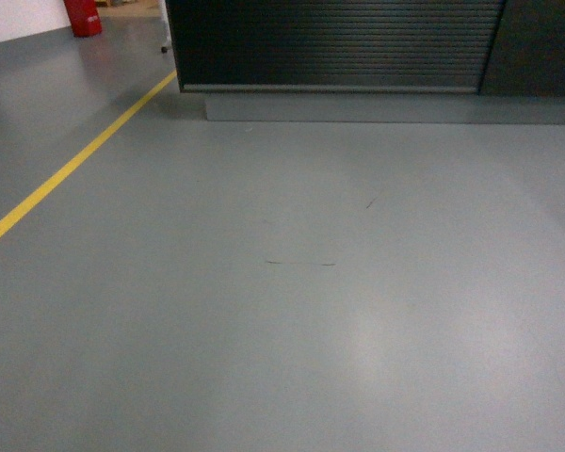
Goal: Place dark red mango on scale at checkout
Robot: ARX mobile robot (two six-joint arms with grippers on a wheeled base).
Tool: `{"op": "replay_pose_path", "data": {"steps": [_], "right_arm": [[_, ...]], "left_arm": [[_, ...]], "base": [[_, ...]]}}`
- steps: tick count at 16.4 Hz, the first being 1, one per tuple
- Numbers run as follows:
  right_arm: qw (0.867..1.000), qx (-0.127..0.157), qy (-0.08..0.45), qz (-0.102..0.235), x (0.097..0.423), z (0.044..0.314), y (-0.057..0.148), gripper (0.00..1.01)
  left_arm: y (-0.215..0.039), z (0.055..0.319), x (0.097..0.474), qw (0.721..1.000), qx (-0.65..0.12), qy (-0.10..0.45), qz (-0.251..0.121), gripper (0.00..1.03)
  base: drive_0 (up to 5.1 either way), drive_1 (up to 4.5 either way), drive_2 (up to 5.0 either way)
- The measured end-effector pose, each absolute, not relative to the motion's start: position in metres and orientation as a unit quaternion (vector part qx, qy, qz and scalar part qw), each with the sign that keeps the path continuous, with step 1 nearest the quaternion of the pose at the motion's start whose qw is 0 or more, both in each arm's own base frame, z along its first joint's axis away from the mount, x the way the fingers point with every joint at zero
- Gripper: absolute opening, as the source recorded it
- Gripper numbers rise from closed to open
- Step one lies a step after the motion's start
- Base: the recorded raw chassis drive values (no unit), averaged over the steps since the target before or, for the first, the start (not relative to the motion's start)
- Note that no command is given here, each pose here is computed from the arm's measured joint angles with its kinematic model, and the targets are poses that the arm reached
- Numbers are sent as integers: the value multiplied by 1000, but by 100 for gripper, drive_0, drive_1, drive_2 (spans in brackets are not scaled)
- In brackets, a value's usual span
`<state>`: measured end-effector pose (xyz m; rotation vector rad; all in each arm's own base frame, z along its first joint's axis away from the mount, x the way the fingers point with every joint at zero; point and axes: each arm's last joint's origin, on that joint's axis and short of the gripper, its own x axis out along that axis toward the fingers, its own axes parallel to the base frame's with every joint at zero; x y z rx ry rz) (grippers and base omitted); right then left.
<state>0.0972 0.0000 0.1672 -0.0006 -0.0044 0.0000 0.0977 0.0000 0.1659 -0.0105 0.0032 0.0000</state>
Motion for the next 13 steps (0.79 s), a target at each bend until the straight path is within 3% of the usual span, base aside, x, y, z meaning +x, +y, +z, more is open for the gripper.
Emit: {"op": "replay_pose_path", "data": {"steps": [13], "right_arm": [[1000,0,-2,0,97,167,0,98]], "left_arm": [[0,166,98,1000,-5,2,0,98]], "base": [[0,0,0]]}}
